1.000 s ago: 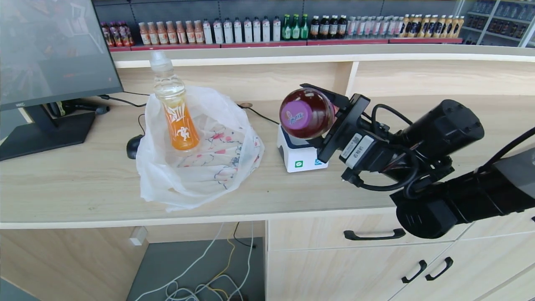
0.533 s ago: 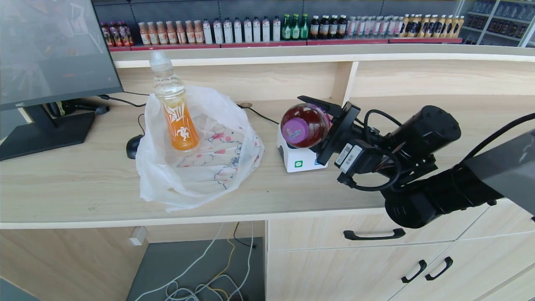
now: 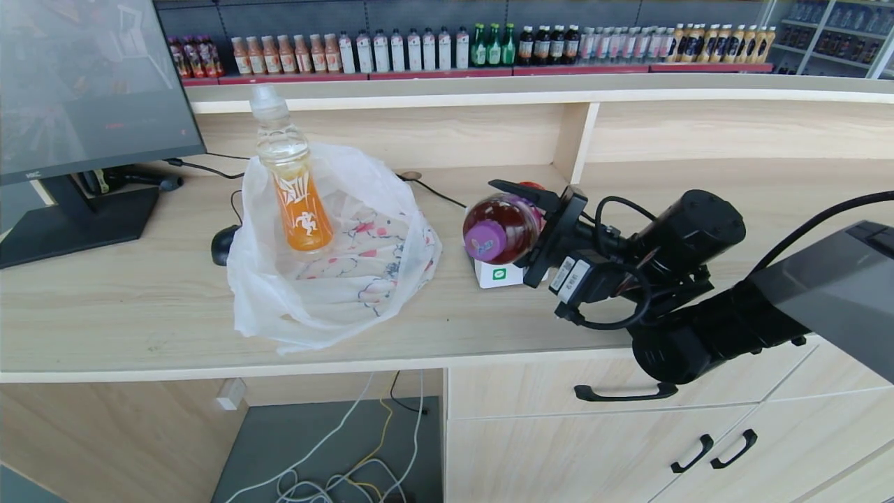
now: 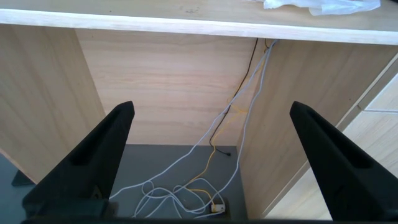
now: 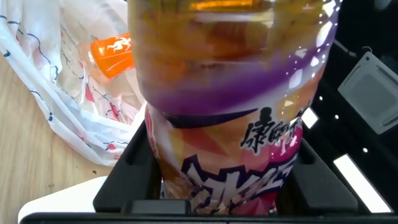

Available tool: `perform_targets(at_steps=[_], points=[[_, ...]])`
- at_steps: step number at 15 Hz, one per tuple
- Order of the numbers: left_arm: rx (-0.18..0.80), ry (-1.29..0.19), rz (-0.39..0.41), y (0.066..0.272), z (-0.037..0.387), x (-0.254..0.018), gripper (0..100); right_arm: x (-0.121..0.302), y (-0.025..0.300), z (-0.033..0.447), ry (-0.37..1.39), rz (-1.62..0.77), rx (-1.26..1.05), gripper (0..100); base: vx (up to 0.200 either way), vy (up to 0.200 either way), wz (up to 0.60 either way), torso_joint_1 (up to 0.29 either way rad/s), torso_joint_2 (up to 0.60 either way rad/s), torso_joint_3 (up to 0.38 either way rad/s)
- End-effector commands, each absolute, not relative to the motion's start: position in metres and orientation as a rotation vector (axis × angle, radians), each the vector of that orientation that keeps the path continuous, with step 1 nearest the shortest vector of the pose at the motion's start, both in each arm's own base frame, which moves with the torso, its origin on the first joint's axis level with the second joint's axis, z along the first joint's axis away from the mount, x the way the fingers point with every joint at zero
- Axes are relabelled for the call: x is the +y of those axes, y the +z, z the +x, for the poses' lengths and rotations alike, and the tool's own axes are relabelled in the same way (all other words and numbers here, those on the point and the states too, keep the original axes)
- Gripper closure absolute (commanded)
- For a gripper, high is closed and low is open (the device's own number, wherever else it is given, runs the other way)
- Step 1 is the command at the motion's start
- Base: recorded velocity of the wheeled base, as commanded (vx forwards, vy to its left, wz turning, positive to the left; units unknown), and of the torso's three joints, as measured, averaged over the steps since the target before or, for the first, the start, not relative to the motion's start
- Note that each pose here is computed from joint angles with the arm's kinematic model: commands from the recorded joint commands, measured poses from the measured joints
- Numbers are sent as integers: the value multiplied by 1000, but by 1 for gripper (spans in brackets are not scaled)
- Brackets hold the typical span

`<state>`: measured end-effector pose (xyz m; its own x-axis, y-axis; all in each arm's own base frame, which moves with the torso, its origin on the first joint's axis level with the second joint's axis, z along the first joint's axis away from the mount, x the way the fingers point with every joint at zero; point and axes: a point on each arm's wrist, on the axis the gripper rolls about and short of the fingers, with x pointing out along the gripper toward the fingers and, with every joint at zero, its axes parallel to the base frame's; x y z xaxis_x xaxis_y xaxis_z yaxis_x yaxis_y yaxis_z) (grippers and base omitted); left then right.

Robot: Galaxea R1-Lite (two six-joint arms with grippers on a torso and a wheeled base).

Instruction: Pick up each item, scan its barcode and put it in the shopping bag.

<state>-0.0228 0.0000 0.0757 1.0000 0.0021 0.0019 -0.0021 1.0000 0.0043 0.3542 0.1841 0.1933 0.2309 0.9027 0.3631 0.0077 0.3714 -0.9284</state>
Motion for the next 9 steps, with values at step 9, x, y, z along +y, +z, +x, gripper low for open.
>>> perform_targets(at_steps=[9], points=[[-3, 3, 5, 76, -23, 0, 0, 187, 188, 361, 792, -1009, -1176, 100, 0, 0, 0, 0, 0, 0]])
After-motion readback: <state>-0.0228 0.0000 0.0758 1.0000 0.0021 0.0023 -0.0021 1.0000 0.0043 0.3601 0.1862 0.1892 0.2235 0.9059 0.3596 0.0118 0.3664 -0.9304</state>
